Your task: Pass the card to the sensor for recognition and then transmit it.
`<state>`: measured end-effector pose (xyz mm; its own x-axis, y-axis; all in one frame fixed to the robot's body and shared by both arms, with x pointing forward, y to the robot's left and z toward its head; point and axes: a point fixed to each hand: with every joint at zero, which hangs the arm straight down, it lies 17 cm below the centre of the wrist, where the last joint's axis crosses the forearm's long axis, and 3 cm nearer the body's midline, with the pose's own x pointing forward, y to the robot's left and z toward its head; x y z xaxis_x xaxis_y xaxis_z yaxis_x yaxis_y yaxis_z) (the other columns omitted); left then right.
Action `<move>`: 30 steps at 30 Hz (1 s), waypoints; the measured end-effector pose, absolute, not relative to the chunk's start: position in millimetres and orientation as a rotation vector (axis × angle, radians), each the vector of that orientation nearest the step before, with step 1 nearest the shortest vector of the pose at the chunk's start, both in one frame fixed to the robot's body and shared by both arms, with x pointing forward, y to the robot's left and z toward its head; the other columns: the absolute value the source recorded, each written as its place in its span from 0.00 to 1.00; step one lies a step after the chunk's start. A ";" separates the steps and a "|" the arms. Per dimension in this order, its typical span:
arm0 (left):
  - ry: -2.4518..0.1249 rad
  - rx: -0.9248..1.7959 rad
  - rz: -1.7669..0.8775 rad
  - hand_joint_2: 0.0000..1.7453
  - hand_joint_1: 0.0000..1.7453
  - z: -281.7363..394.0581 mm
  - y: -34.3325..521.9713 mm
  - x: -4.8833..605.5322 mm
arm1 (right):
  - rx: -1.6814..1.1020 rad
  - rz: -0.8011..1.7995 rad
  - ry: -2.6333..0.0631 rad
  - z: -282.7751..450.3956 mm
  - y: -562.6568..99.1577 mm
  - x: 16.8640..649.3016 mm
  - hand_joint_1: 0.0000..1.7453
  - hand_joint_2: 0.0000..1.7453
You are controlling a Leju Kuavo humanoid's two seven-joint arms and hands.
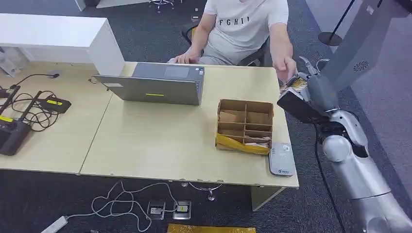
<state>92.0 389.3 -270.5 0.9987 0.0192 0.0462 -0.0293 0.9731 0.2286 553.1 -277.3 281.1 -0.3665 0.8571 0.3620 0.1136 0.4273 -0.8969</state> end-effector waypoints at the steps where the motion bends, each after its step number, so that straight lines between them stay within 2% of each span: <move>1: -0.043 0.232 0.020 0.00 0.00 -270.5 389.3 91.7 | -0.836 1.025 -1.766 279.4 -276.8 554.4 1.00 1.00; 5: -0.043 0.232 0.018 0.00 0.00 -270.6 389.0 91.6 | -0.825 1.031 -1.749 271.4 -274.8 557.4 1.00 1.00; 7: -0.043 0.232 0.019 0.00 0.00 -270.6 388.9 91.5 | -0.822 1.032 -1.742 268.7 -274.8 558.2 0.00 1.00; 13: -0.043 0.226 0.021 0.00 0.00 -271.3 384.5 91.3 | -0.820 1.021 -1.733 264.0 -275.8 559.3 0.00 1.00; 14: -0.044 0.225 0.022 0.00 0.00 -271.3 384.2 91.5 | -0.815 1.013 -1.731 263.3 -276.7 559.2 0.00 0.00; 18: -0.051 0.222 0.029 0.00 0.00 -271.5 382.4 92.4 | -0.733 0.928 -1.759 261.6 -279.4 555.3 0.00 0.00; 30: -0.055 0.219 0.043 0.00 0.00 -271.7 380.9 92.9 | -0.751 0.857 -1.769 260.7 -308.5 533.9 0.00 0.00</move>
